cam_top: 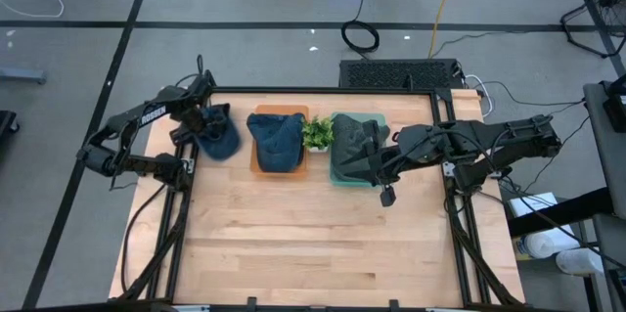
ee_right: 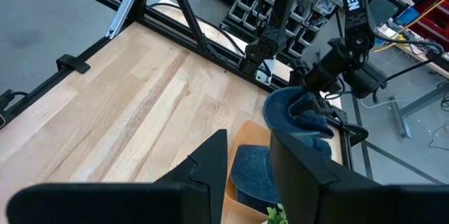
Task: Pick & Place hat
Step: Put the blue cap into the orange bin
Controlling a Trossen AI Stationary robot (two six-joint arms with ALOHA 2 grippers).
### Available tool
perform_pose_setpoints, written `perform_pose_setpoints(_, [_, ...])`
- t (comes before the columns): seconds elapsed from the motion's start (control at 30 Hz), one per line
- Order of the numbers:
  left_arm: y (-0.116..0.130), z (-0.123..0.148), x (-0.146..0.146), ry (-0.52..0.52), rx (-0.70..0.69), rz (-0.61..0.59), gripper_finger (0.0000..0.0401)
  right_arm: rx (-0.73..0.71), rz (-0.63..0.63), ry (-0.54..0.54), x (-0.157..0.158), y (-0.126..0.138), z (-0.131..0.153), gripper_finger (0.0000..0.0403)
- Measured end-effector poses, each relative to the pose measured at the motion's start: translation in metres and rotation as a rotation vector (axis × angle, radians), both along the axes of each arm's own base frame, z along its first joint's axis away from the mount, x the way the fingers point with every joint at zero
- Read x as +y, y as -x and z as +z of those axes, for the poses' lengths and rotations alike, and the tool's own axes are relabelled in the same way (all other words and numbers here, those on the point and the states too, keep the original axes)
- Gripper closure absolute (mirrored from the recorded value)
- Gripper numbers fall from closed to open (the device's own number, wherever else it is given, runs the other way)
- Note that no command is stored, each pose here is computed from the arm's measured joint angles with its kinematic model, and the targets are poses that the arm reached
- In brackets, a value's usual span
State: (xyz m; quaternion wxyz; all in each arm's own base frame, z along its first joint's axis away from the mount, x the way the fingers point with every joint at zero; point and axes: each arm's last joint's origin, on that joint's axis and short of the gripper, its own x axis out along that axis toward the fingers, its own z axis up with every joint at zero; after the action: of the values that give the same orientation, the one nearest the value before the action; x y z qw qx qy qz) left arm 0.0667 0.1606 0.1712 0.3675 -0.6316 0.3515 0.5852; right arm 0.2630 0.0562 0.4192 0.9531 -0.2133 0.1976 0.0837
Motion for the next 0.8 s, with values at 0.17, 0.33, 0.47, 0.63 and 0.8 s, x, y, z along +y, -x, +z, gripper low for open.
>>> perform_pose_setpoints(0.17, [-0.001, 0.0, 0.001, -0.004, -0.013, 0.006, 0.0195, 0.0, 0.0, 0.0, 0.0, 0.0, 0.0, 0.0303])
perform_pose_setpoints(0.33, [-0.001, 0.0, 0.0, 0.0, -0.028, -0.018, 0.0315, -0.001, 0.003, 0.007, 0.0, 0.0, 0.0, 0.0303])
perform_pose_setpoints(0.47, [-0.005, 0.005, -0.001, -0.027, -0.049, -0.064, 0.0381, -0.005, 0.025, 0.057, 0.0, 0.0, 0.0, 0.0303])
perform_pose_setpoints(0.63, [-0.011, 0.033, 0.003, -0.171, -0.101, -0.089, 0.0378, -0.016, 0.03, 0.067, 0.0, 0.0, 0.001, 0.0303])
perform_pose_setpoints(0.8, [-0.011, 0.075, 0.004, -0.356, -0.145, -0.108, 0.0382, -0.059, 0.04, 0.085, 0.0, -0.002, 0.005, 0.0303])
